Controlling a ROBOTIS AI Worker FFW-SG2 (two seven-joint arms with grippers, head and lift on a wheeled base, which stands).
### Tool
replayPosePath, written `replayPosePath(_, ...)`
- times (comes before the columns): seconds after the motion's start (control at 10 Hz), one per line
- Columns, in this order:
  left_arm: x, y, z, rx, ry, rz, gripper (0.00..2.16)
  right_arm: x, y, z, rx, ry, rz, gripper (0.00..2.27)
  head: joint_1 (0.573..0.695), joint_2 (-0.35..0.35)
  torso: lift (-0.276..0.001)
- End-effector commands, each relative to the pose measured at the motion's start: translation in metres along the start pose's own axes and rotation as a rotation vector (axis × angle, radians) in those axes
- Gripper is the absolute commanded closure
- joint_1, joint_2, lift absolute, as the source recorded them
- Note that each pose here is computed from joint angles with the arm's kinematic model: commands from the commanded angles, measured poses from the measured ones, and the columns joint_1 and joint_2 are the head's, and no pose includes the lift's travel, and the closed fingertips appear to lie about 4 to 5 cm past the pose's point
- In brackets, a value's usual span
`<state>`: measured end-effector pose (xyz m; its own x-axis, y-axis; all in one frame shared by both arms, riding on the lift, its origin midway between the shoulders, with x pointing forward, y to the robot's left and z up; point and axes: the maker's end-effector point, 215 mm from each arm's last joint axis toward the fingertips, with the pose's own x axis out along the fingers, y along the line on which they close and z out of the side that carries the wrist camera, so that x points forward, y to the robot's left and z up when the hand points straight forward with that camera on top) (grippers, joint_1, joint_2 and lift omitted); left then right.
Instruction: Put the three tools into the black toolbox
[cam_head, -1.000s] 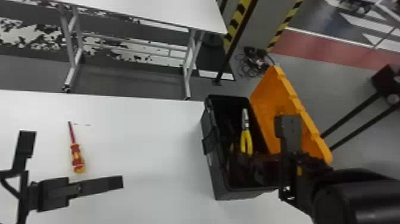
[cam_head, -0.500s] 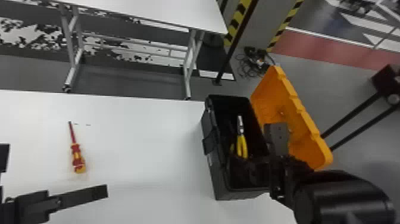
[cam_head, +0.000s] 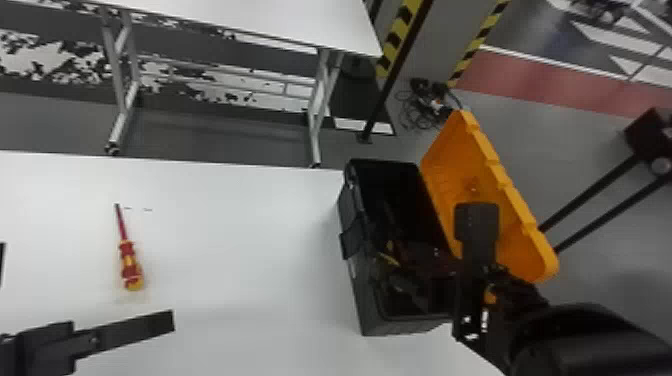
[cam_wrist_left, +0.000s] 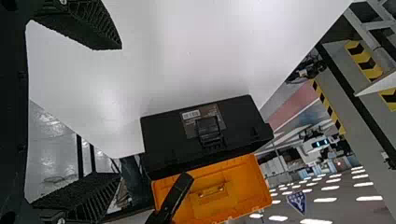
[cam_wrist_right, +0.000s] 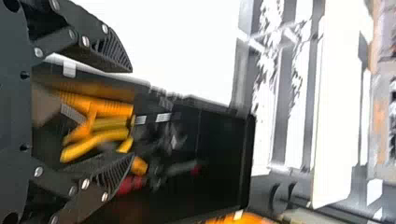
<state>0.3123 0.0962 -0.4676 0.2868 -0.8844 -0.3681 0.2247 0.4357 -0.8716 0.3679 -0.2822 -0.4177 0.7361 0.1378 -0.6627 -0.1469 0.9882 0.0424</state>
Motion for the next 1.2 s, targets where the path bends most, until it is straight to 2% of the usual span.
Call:
replayPosePath(0.0, -0.006, 0.008, 0.002, -0.011, -0.012, 0.026, 0.03, -0.004, 0.054, 0.007, 0.005, -0.024, 0.101, 0.08, 0.695, -0.316, -0.051)
replayPosePath(0.1, -0.012, 0.015, 0.003, -0.028, -0.015, 0.068, 0.03, -0.002, 0.079, 0.003, 0.003, -0.018, 0.145, 0.08, 0.695, -0.276, -0.051)
replayPosePath(0.2, -0.020, 0.022, 0.000, -0.059, -0.010, 0.122, 0.03, -0.002, 0.103, 0.000, -0.014, -0.012, 0.179, 0.08, 0.695, -0.201, -0.051)
replayPosePath(0.4, -0.039, 0.026, 0.009, -0.107, -0.028, 0.169, 0.03, -0.004, 0.138, -0.007, -0.041, -0.008, 0.225, 0.08, 0.695, -0.081, -0.051)
replayPosePath(0.5, -0.047, 0.033, 0.023, -0.089, -0.050, 0.210, 0.03, -0.007, 0.149, -0.002, -0.036, -0.026, 0.237, 0.08, 0.695, -0.052, -0.051)
replayPosePath(0.6, -0.056, 0.040, 0.036, -0.050, -0.065, 0.287, 0.03, -0.008, 0.157, -0.002, -0.032, -0.040, 0.250, 0.08, 0.695, -0.003, -0.051)
replayPosePath(0.8, -0.074, 0.052, 0.069, 0.058, -0.083, 0.472, 0.03, -0.015, 0.168, -0.001, -0.037, -0.058, 0.269, 0.09, 0.695, 0.090, -0.051)
replayPosePath(0.9, -0.081, 0.059, 0.087, 0.111, -0.078, 0.555, 0.03, -0.017, 0.171, 0.000, -0.036, -0.067, 0.275, 0.09, 0.695, 0.110, -0.051)
replayPosePath(1.1, -0.086, 0.058, 0.120, 0.169, -0.094, 0.621, 0.03, -0.021, 0.176, 0.001, -0.037, -0.087, 0.287, 0.09, 0.695, 0.153, -0.051)
